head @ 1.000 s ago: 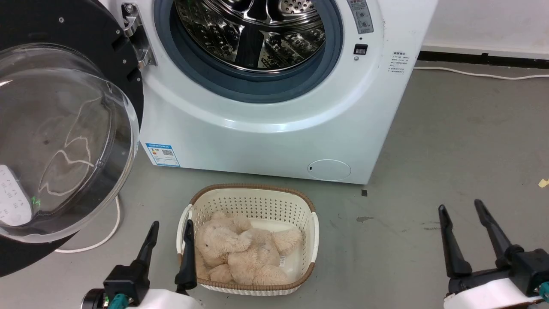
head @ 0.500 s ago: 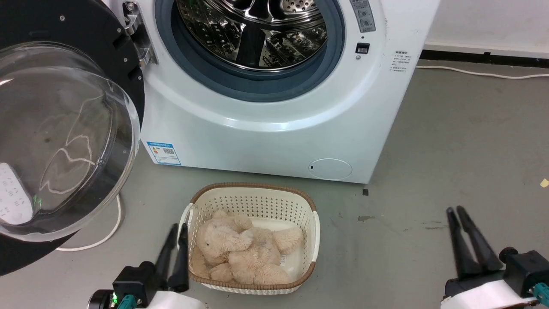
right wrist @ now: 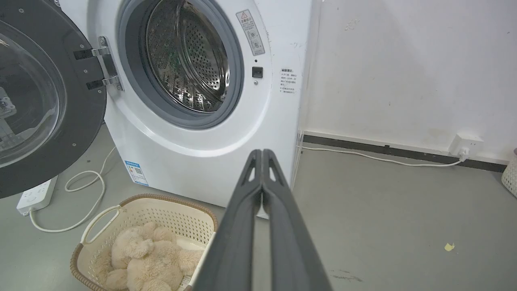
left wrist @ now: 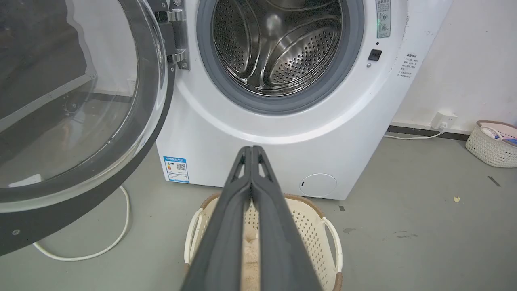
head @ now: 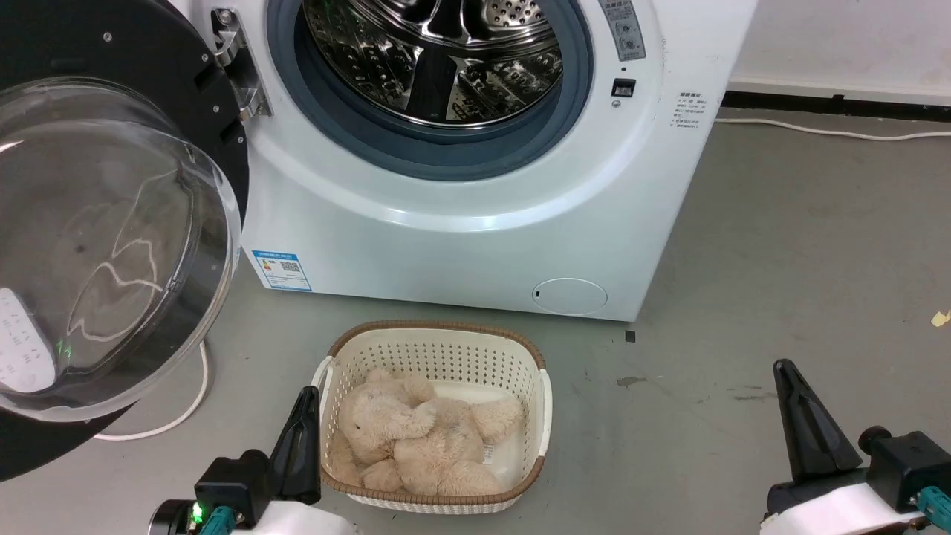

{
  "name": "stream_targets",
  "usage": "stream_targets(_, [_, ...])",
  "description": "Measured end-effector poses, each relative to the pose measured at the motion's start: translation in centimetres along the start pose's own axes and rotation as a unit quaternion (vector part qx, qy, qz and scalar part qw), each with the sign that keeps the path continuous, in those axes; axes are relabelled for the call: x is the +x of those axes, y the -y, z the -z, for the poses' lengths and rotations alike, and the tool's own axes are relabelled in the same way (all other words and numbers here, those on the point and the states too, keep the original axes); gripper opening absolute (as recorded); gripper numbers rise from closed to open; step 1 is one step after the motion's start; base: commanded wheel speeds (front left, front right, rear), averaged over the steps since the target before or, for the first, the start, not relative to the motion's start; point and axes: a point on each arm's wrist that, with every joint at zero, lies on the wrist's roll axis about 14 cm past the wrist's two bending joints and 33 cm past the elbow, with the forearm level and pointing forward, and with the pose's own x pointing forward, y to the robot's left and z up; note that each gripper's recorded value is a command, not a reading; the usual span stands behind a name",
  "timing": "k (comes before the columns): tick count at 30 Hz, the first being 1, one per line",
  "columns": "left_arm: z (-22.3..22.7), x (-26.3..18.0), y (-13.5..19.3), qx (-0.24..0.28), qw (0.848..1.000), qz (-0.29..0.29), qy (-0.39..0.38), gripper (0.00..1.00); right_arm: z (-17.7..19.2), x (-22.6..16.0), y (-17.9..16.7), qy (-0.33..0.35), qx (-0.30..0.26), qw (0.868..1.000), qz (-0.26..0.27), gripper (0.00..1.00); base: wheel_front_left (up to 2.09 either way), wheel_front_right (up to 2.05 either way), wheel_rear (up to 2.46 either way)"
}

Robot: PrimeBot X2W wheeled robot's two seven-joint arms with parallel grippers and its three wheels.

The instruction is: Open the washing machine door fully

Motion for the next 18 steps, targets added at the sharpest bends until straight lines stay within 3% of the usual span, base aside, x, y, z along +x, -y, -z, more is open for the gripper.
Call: stream_targets(18, [-0.52,0.16,0.22,0.01,1.0,0.004,0.0,0.0,-0.1,-0.2,-0.23,-0.007,-0.002,1.0,-0.003,0.0,0.0,0.0,0.0])
